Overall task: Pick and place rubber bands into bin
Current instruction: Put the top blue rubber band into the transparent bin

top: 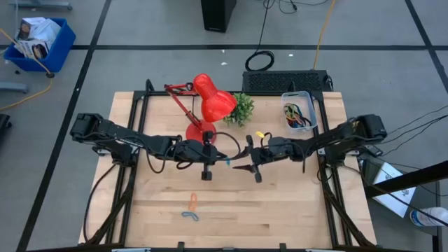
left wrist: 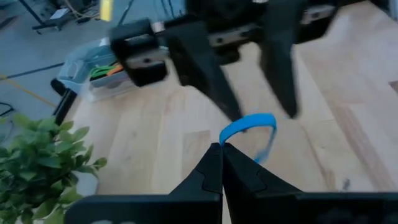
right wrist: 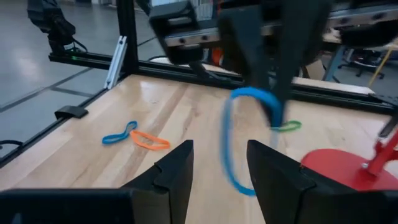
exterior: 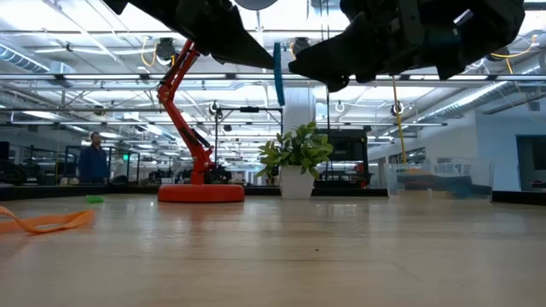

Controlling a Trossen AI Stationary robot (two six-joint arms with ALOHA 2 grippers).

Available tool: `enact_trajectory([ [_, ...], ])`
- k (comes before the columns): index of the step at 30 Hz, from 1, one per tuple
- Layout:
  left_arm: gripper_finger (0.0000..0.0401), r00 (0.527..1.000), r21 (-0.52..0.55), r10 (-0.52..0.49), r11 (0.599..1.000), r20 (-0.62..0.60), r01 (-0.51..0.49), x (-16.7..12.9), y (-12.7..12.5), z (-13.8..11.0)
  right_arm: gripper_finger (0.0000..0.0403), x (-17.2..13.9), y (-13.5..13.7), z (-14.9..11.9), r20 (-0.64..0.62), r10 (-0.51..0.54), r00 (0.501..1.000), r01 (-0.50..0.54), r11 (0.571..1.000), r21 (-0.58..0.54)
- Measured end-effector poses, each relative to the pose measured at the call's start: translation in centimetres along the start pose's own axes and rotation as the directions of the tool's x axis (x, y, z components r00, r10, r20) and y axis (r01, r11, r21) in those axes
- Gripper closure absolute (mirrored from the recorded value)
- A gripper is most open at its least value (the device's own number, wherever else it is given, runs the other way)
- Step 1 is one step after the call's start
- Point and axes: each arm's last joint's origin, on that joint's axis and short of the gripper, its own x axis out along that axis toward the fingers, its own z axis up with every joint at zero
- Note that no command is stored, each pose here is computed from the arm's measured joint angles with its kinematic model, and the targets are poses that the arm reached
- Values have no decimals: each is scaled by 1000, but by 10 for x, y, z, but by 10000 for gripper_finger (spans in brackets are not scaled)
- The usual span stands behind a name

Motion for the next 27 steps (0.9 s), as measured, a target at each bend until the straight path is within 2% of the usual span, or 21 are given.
enact_trajectory([
  [10, 398, 1000, -6, 19, 1000, 18, -19, 1, 3, 2, 261, 4, 7, 1, 44, 19, 999, -19, 1000, 3],
  [14, 395, 1000, -6, 19, 1000, 20, -19, 1, 3, 2, 272, 4, 6, 1, 44, -11, 999, 11, 1000, -8],
  [27, 394, 1000, -3, 15, 1000, 4, -15, 0, 3, 0, 308, 3, 6, 5, 89, -9, 996, 10, 1000, -13],
])
